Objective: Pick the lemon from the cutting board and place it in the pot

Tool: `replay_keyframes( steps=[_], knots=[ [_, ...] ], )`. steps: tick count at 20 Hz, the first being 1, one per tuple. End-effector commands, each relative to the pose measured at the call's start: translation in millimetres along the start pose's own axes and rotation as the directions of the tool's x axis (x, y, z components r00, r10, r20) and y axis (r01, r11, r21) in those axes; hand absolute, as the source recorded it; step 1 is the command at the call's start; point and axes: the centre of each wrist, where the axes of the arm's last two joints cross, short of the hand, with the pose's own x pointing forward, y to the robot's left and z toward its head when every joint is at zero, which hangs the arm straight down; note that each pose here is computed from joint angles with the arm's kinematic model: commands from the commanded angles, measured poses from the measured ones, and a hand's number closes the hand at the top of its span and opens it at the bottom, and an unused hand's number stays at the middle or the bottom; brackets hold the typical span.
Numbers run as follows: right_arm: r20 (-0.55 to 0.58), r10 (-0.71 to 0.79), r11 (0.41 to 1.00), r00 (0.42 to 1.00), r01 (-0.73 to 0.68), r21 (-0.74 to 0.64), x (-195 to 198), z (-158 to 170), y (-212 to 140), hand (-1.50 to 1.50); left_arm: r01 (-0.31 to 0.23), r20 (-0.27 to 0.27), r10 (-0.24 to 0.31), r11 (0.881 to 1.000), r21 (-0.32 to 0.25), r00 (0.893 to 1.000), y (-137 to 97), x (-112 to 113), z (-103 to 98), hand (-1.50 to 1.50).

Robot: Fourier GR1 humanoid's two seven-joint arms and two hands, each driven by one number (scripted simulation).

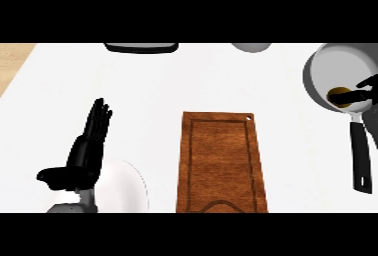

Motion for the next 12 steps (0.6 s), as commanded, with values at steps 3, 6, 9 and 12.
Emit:
replay_keyframes(
  steps=[3,6,9,12],
  knots=[
    [0.088,-0.22,0.975,0.971,0.218,0.034,-12,2,15,-1.5,-0.002,0.002,0.002,1.0,0.0,1.0,-9,6,5,0.0],
    [0.157,-0.412,0.902,0.897,0.426,-0.067,-9,-5,-7,-1.5,0.018,-0.001,-0.018,1.0,0.024,1.0,4,-9,14,0.0],
    [0.223,-0.58,0.775,0.783,0.615,-0.144,1,4,-5,-1.5,-0.004,-0.014,0.004,1.0,0.021,1.0,-3,-7,11,0.0],
    [0.222,-0.68,0.684,0.698,0.714,-0.148,-24,-7,-11,-1.5,0.006,-0.008,-0.006,1.0,0.025,1.0,8,-4,5,0.0]
  ],
)
